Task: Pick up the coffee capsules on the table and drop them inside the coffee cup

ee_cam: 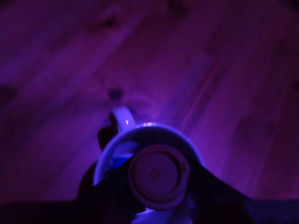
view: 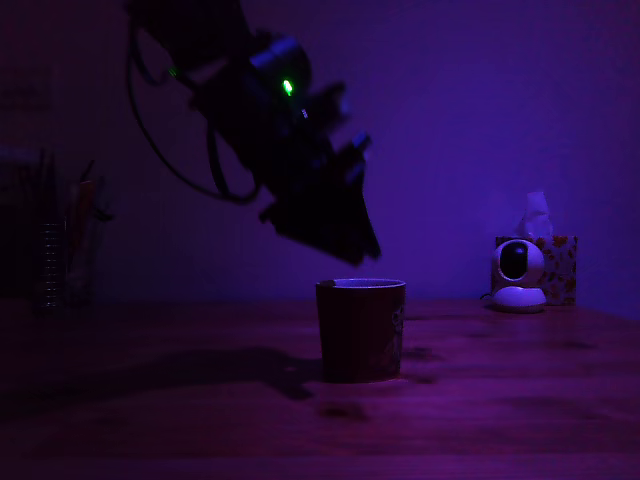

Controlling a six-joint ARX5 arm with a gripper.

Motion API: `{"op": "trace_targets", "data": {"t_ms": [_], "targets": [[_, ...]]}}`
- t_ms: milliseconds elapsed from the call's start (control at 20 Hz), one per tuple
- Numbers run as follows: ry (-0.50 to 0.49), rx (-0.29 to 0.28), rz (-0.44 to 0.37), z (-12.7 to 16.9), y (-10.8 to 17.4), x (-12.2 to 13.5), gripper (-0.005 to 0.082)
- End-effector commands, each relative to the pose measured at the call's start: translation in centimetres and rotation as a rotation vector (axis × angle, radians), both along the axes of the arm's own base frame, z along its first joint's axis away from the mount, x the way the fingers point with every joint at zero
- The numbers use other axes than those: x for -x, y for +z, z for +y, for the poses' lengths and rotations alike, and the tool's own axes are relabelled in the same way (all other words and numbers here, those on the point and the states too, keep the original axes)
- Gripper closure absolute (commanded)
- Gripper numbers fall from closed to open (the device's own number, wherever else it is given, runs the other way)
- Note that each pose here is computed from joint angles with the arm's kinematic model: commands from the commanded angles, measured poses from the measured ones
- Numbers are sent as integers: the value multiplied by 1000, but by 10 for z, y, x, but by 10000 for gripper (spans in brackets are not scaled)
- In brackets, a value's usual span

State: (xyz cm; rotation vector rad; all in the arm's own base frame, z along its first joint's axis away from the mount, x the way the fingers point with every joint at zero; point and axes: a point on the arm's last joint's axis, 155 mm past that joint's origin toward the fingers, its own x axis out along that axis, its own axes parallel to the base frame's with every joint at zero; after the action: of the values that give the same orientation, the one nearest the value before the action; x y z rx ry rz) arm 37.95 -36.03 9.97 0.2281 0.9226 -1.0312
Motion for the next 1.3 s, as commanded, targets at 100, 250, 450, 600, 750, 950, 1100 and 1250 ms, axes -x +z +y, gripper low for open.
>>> {"op": "trace_targets", "data": {"t_ms": [100,250,450,600,750,950,1100,1250], "targets": [[1,-23,11,1,-12,0,609],[-1,-23,5,0,-11,0,609],[-1,-21,2,0,-11,-1,603],[-12,-29,-7,-1,-11,1,520],[-30,-53,-38,-1,-13,0,307],[-57,-78,-60,-2,-15,4,233],[-59,-83,-55,-1,-16,5,233],[-46,-108,-52,4,-20,4,234]]}}
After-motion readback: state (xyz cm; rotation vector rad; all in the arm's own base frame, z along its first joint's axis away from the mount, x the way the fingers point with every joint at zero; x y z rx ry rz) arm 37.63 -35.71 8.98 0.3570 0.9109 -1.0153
